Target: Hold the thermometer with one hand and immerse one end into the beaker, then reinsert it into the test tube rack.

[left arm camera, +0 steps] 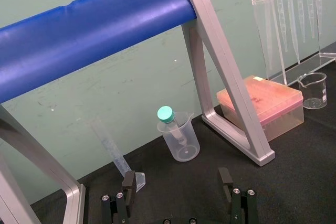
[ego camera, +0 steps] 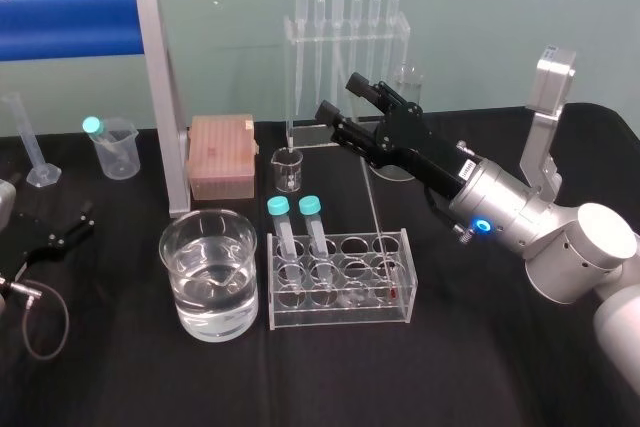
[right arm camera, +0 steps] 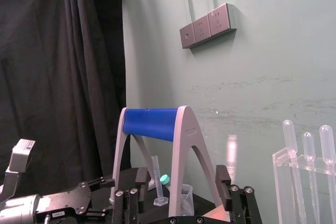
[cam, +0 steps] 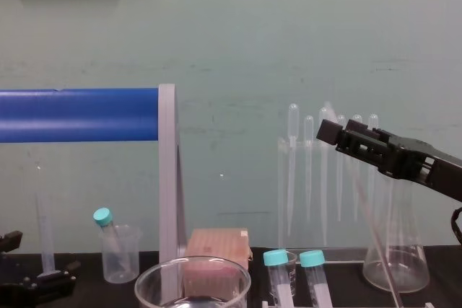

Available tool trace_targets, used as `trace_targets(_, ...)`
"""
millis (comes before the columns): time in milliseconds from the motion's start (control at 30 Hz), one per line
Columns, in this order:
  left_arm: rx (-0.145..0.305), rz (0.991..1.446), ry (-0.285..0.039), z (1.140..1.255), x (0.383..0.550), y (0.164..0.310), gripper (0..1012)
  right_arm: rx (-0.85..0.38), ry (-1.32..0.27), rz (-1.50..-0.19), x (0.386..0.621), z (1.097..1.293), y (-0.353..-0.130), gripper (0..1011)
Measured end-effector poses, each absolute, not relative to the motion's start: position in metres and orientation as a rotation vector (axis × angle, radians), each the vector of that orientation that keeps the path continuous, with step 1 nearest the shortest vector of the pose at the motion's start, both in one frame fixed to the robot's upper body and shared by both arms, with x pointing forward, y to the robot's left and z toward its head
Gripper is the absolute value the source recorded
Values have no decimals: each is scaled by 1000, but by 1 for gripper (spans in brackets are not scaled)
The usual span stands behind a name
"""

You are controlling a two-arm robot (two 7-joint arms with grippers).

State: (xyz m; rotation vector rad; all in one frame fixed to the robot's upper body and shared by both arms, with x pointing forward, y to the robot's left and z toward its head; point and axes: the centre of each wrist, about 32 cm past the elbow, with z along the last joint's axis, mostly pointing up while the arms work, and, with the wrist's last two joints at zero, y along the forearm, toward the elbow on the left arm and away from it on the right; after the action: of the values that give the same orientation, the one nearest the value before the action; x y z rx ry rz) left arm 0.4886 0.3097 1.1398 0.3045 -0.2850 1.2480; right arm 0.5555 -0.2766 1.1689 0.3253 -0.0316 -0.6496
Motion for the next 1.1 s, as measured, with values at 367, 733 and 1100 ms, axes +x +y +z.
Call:
trace_targets(367,304,1248,-285,1140,489,310,1008,325,-32,-650,556,1169,-277,1003)
trace_targets(733,305,1248,-285,1140,489,310,1008,326,-58,-662,554,1173,-277,1003)
trace_targets(1100,304,1248,-285,1140,489,310,1008,293,-323,-991,517,1200,-289,1003)
